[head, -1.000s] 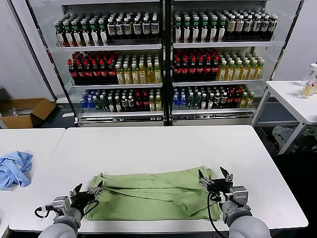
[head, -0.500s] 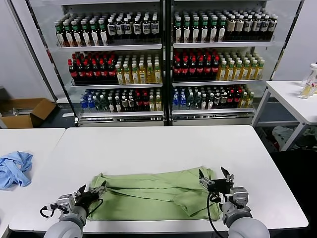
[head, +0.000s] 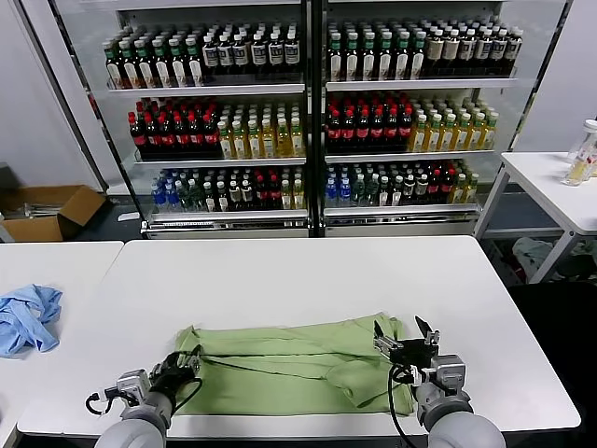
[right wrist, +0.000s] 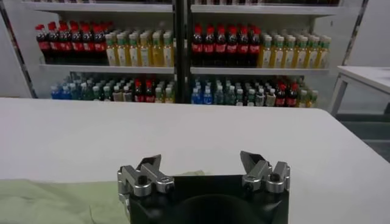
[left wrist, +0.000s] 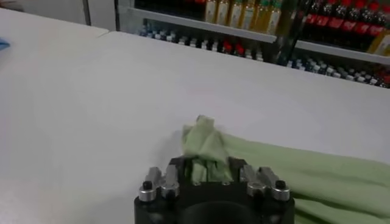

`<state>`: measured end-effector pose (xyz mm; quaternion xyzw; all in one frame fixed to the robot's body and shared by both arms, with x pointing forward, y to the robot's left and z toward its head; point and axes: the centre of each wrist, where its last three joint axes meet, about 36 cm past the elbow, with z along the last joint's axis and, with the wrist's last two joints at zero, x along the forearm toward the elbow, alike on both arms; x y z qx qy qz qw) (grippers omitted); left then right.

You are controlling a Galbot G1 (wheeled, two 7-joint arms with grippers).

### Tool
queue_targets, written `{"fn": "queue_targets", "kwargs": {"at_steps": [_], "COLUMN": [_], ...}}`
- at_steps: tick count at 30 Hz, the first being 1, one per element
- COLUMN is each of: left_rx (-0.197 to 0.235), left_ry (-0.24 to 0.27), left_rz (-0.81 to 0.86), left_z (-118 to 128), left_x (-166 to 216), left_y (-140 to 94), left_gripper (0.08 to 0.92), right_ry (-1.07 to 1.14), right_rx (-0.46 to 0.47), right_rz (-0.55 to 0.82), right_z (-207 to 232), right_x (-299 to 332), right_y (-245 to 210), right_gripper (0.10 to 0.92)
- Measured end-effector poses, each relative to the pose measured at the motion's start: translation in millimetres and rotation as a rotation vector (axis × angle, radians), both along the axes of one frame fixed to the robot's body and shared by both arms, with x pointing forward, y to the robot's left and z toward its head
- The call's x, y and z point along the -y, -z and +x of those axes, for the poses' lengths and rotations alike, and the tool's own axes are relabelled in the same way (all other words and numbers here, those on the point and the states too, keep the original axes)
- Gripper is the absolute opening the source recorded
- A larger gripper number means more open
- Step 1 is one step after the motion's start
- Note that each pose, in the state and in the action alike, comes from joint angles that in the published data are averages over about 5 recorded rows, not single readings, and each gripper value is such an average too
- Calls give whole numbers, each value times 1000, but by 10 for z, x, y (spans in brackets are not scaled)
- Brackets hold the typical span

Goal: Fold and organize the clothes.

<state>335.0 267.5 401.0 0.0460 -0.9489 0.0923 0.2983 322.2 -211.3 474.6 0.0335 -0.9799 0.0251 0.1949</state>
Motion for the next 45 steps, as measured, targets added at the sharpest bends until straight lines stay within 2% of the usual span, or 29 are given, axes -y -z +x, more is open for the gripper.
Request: {"fn": "queue_targets", "kwargs": {"at_steps": [7, 10, 13, 17, 21, 25, 30, 33, 35, 39, 45], "left_rx": [6, 19, 42, 79, 90, 78, 62, 74, 90, 127, 143], "left_ry": [5, 6, 7, 7, -14, -65, -154, -195, -205, -167, -20], "left_rz": [-5, 5, 29, 83, 167, 274, 395, 413, 389, 278, 54], "left_z": [0, 2, 12, 23, 31, 32, 9, 1, -6, -35, -90], "left_x": [28, 17, -28, -158, -397, -741, -1212, -1359, -1364, -1160, -550], "left_y": [28, 11, -54, -188, -290, -355, -468, -589, -678, -832, -872], "left_gripper": [222, 141, 96, 91, 91, 91, 91, 91, 91, 91, 91], "right_ry": [-2, -3, -3, -2, -3, -3, 1, 4, 7, 17, 35], "right_rx": [-1, -1, 2, 12, 24, 37, 54, 55, 55, 57, 49], "right_rz": [10, 11, 9, 4, 1, -1, 3, 5, 4, -1, -8], "right_z": [-16, -17, -15, -6, 3, 20, 31, 22, 16, -3, -41], "right_x": [-33, -40, -35, -20, -7, 12, 24, 24, 30, 42, 63], "right_y": [-1, 0, -9, -38, -74, -111, -164, -171, -171, -175, -152], "right_gripper": [823, 823, 823, 823, 823, 823, 823, 823, 823, 823, 823]}}
